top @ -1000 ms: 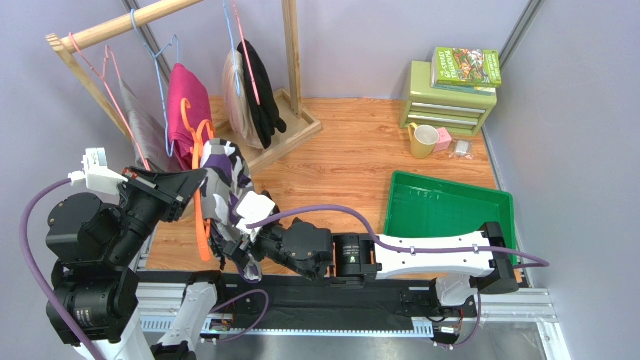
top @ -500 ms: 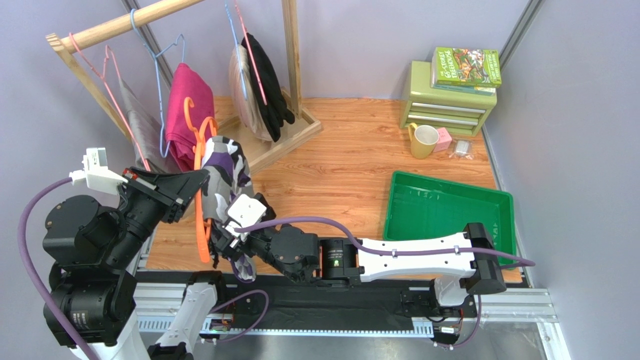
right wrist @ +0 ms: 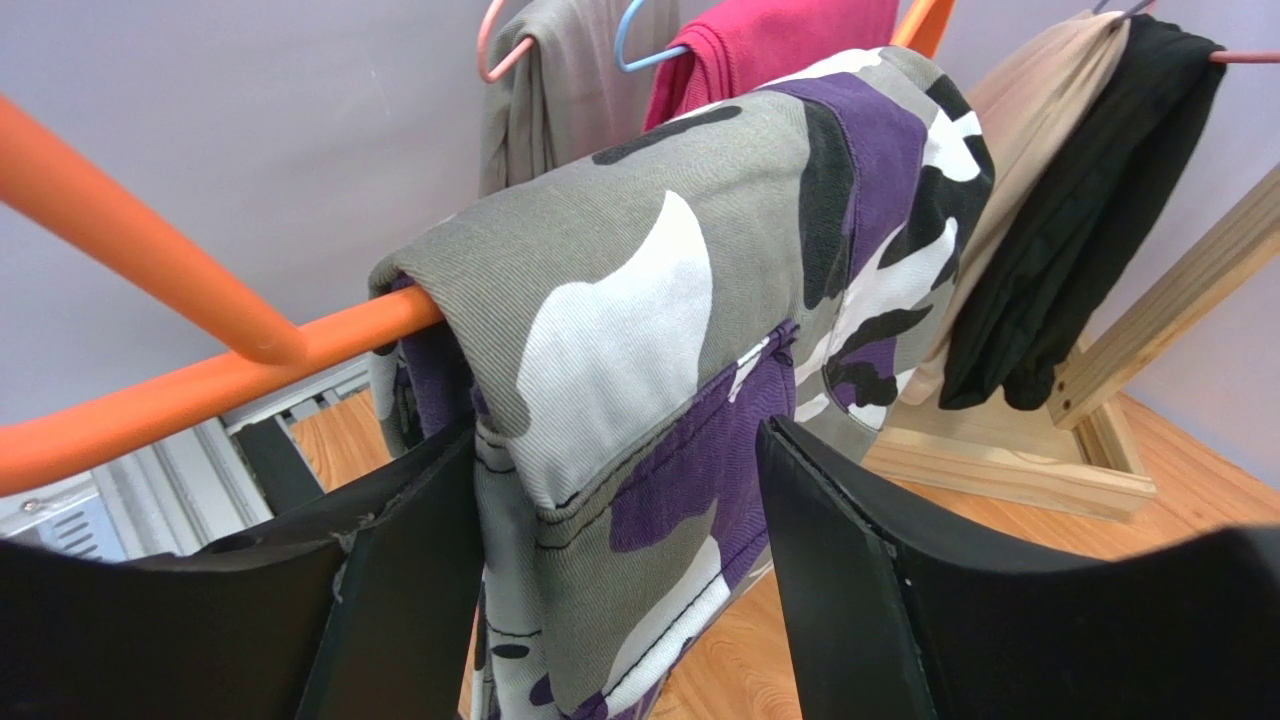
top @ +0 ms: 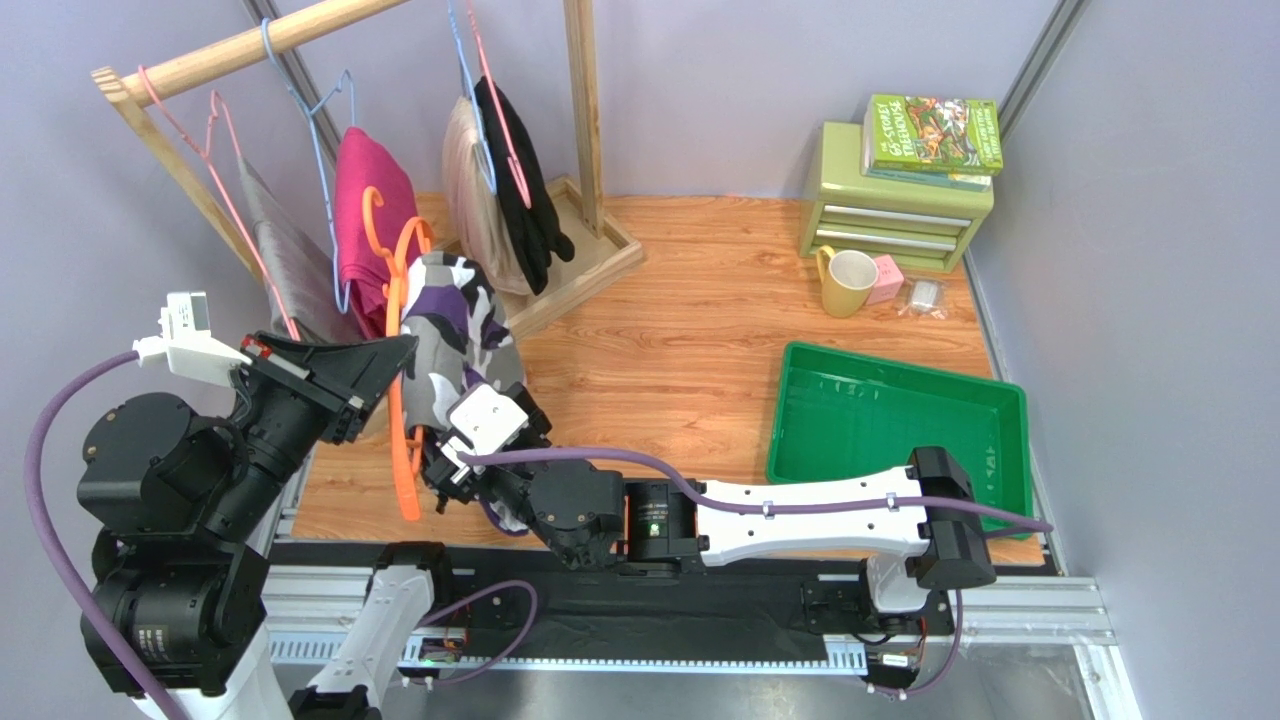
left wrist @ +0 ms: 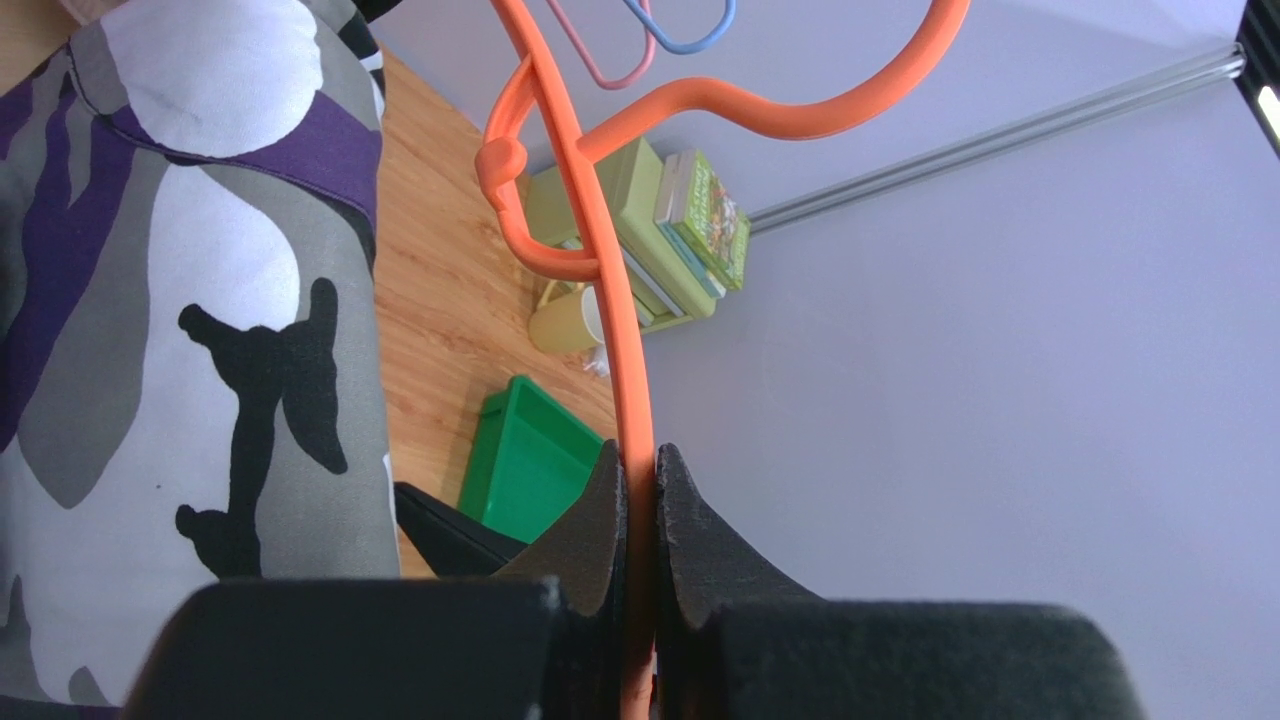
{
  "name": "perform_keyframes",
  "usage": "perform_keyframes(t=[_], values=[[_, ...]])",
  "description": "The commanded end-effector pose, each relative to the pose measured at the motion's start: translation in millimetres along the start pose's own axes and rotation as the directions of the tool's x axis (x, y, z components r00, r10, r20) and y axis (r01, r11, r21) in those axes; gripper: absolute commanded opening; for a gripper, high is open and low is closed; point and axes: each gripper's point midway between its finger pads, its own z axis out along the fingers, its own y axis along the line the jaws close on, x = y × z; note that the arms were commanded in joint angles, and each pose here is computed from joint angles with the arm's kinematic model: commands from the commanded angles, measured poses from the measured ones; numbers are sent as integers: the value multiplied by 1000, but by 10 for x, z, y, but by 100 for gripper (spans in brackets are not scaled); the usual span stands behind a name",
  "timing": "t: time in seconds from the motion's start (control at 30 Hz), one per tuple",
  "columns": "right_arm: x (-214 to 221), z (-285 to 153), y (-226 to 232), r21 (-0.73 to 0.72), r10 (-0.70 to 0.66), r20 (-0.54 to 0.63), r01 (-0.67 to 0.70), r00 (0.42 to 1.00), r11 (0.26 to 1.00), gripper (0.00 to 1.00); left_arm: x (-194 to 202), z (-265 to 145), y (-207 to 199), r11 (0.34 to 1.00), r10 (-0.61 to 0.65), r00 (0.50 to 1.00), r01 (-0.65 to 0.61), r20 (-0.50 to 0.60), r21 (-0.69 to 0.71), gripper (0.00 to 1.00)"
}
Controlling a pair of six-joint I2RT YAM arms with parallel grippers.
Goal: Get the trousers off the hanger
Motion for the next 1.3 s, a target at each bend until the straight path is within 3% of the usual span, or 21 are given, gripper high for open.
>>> perform_keyframes(t=[0.0, 0.3, 0.67, 0.93, 1.03, 1.17, 1.27], values=[[-256, -4, -309, 115, 32, 57, -38, 998, 993, 67, -191, -257, -601, 965, 88, 990, -112, 112, 236, 0], [-251, -57, -527, 188, -25, 55, 14, 998, 982, 69, -159, -282, -615, 958, 107, 990, -128, 96, 255, 0], [-238, -31, -494, 154, -19, 54, 10, 998, 988, 75, -127, -290, -650, 952, 110, 991, -127, 76, 279, 0], [-287, 153, -673, 283, -31, 110, -1, 993, 959, 68, -106, -340, -688, 947, 106, 992, -122, 70, 298, 0], [-364, 196, -626, 270, -22, 148, -19, 989, 963, 65, -94, -331, -674, 947, 103, 993, -117, 63, 298, 0], [-478, 228, -626, 286, 5, 189, -60, 982, 956, 52, -84, -305, -648, 949, 104, 993, -116, 56, 292, 0], [-564, 222, -621, 278, 39, 214, -99, 976, 956, 48, -77, -290, -622, 951, 104, 993, -115, 54, 287, 0]])
